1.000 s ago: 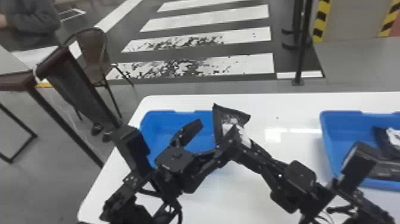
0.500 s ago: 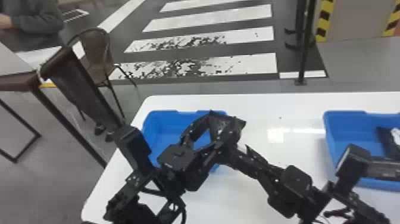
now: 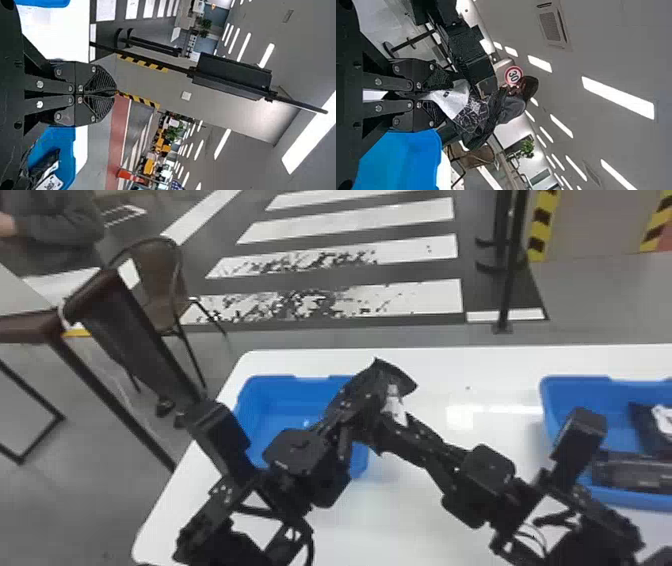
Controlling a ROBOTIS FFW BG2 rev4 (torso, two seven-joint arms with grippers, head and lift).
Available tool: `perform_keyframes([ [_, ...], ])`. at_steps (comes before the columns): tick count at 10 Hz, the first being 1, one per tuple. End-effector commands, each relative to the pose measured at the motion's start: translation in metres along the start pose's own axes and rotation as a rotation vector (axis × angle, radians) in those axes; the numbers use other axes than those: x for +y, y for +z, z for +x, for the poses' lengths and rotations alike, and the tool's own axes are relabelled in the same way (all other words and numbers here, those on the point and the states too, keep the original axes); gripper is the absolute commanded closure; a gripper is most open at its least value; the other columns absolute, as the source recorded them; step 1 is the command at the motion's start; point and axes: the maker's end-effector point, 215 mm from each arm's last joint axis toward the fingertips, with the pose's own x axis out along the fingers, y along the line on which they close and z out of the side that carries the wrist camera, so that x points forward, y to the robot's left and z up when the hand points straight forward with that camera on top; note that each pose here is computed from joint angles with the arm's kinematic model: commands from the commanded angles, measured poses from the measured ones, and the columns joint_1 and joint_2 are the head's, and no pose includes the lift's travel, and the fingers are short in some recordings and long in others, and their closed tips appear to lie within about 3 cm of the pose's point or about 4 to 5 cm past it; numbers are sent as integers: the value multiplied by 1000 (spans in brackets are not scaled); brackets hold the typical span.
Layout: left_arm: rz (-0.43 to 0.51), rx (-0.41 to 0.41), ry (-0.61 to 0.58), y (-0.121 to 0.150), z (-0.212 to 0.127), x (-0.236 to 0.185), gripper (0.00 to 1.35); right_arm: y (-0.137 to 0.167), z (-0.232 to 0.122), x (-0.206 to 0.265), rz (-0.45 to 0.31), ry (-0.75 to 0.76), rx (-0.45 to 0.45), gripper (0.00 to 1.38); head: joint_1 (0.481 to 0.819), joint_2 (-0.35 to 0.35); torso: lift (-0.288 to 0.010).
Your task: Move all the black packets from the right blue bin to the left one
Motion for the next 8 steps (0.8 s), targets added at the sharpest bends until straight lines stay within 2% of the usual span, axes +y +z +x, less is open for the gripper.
perform_keyframes([
  [1,17,-3,-2,2,1,-3,1220,7,10,4,-28,19,-1,1082,695,285,-140],
  [3,43,-77,44,25,-7,2,1220,7,12,6,-23,22,0,1082,695,293,-140],
  [4,46,-95,72,32,-12,6,1223,6,10,5,7,19,-7,1032,695,304,-140],
  [5,51,-94,87,33,-15,10,1223,3,8,6,67,15,-19,688,695,317,-140],
  [6,76,-102,113,38,-19,20,1223,-4,6,7,95,14,-5,237,695,324,-140],
  [7,118,-106,155,42,-24,35,1223,-8,5,10,115,22,9,-2,695,327,-140],
  [8,180,-110,214,49,-30,55,1223,-7,-1,5,124,14,7,13,695,347,-140],
])
